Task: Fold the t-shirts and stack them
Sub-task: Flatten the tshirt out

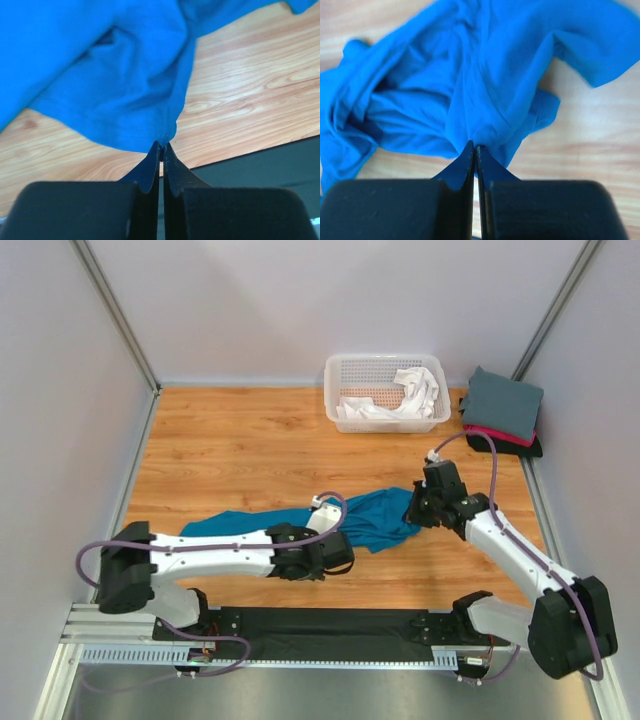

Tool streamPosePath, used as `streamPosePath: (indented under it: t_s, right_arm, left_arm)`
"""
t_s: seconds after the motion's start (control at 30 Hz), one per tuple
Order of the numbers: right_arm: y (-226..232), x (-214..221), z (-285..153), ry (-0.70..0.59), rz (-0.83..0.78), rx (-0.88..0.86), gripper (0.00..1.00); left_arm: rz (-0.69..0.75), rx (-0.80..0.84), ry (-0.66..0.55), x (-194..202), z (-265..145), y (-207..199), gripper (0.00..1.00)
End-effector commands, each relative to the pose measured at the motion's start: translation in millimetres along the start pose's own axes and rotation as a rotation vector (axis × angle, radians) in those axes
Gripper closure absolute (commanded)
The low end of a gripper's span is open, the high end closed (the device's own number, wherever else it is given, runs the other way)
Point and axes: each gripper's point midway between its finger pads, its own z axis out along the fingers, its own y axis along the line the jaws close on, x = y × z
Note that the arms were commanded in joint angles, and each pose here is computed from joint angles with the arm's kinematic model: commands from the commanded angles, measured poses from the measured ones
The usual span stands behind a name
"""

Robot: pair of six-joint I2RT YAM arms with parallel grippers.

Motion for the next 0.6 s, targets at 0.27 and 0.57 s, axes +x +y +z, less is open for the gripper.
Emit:
streamPosePath:
  t_s: [0.27, 0.57]
  right_arm:
    - [-4, 55, -10, 0.064, 0.090, -0.046, 0.44]
    - [-50, -16, -52, -0.231, 0.194, 0.210, 0.00]
  left_arm:
    - [-0.185, -0.234, -0.053, 14, -36, 118, 1.00]
    - [-0.344, -0.318, -0.107, 8, -44, 176, 1.00]
